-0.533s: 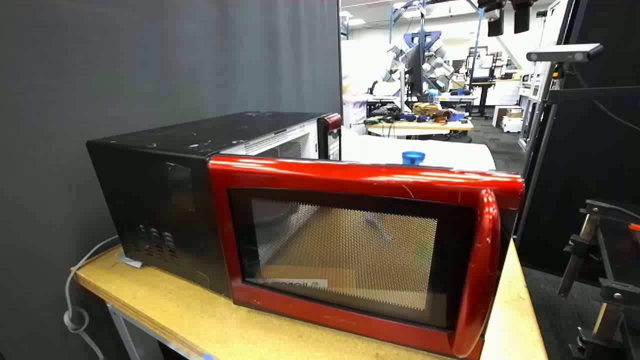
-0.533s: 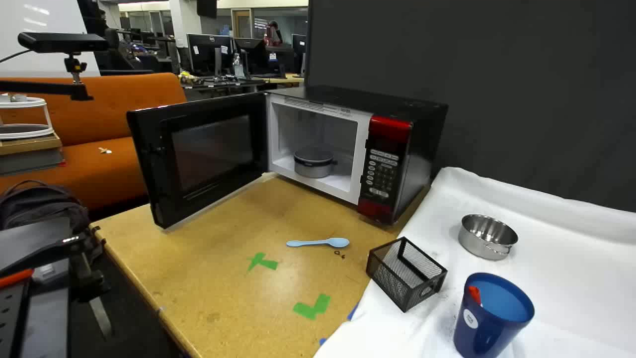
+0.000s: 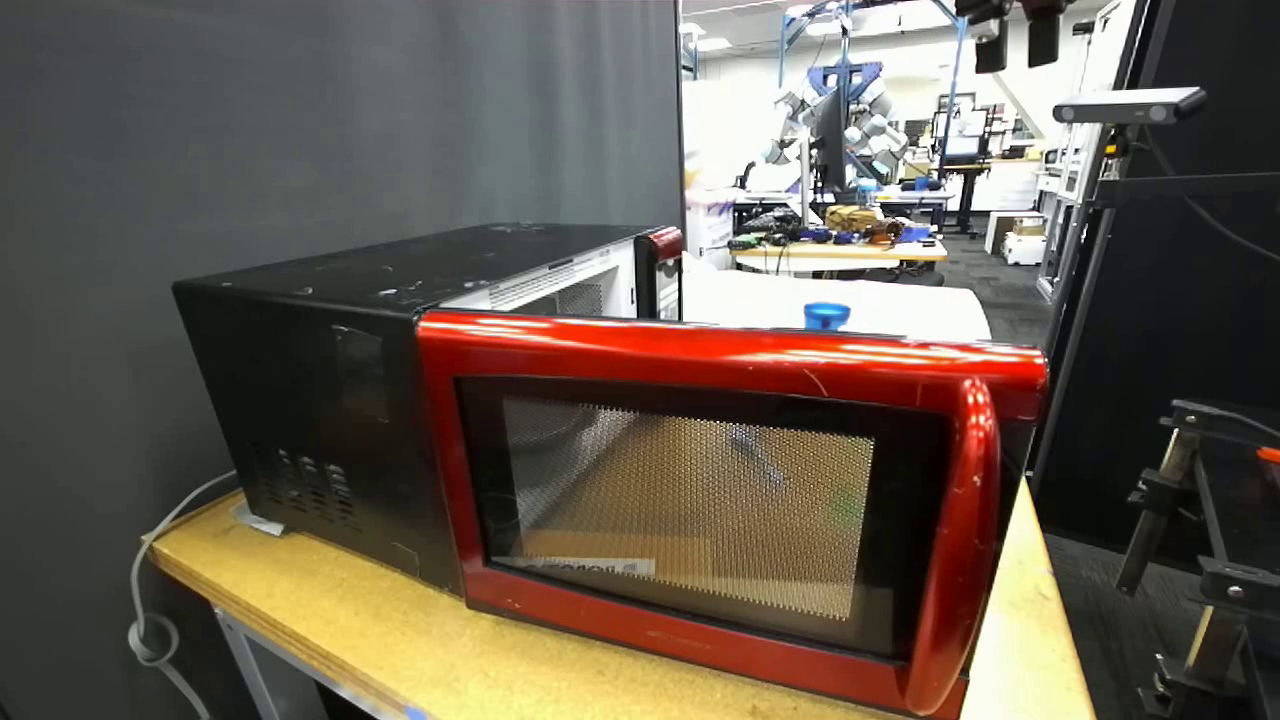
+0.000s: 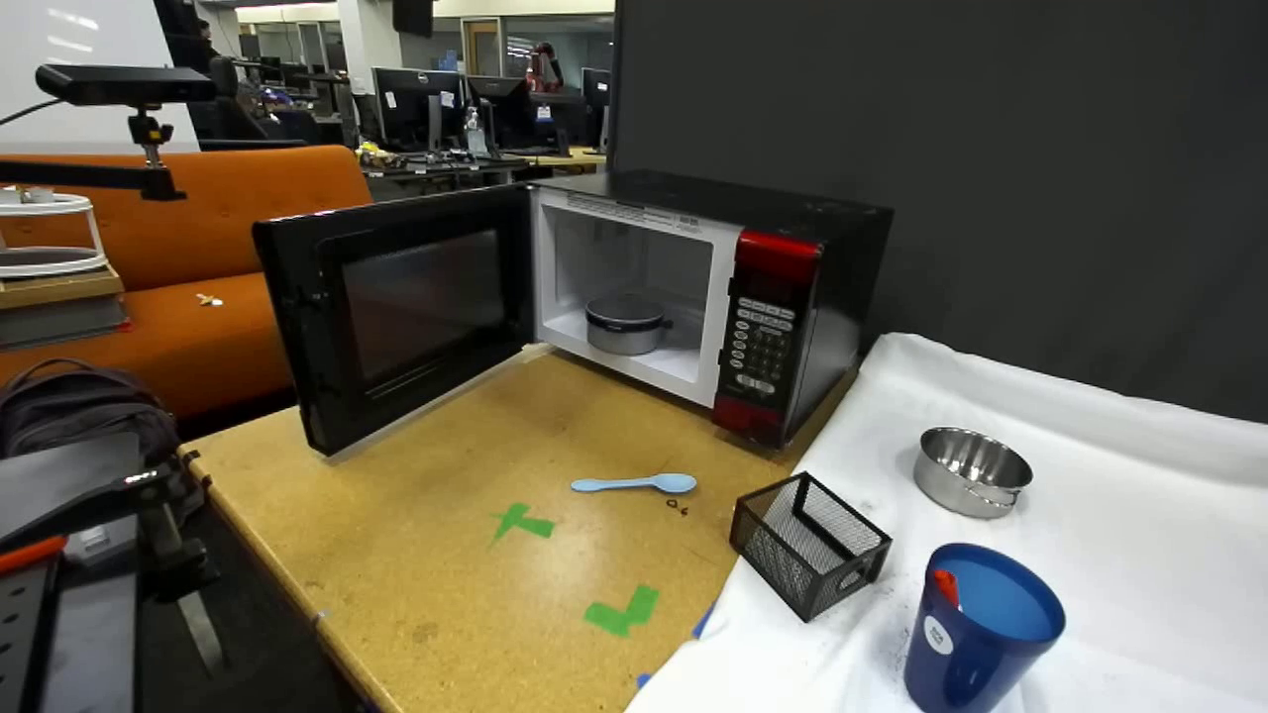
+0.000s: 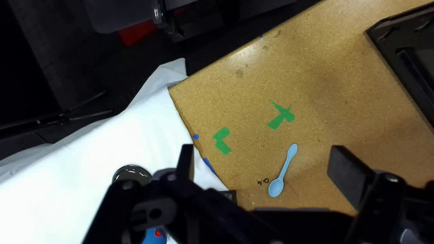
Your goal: Remove the marker from the blue bowl and put it on the table
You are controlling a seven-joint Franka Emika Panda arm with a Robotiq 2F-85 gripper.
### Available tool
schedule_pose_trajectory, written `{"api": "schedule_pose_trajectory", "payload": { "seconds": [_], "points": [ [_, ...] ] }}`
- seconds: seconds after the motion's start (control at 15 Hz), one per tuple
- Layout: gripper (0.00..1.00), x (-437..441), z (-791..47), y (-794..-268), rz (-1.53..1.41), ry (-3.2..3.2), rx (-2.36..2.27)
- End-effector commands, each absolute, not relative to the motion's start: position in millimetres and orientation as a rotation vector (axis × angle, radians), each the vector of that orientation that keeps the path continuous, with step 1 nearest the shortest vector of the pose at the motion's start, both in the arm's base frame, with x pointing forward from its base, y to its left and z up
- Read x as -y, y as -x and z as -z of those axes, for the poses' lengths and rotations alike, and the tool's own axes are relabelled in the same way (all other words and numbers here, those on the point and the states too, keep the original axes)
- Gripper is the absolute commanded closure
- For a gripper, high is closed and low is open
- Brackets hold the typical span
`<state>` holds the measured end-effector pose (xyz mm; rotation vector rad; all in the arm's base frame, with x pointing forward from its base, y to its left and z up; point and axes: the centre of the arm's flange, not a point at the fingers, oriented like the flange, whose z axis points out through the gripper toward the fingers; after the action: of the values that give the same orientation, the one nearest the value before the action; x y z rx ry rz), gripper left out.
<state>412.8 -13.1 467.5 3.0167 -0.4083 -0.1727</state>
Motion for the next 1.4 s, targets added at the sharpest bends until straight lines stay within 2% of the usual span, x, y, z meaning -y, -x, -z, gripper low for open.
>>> {"api": "schedule_pose_trajectory", "payload": {
  "seconds": [0.0,0.2,0.6,1.0,1.33],
  "points": [
    [0.0,17.0,-469.0,-421.7,0.192,-3.026,0.467],
    [0.0,51.0,-476.0,-452.4,0.203,-3.029,0.757],
    [0.0,174.4,-473.3,-527.6,-0.023,-3.026,1.283],
    [0.0,268.6,-404.9,-612.6,-0.225,-2.756,1.796],
    [0.0,309.3,-345.5,-636.7,-0.124,-2.583,1.944]
  ]
}}
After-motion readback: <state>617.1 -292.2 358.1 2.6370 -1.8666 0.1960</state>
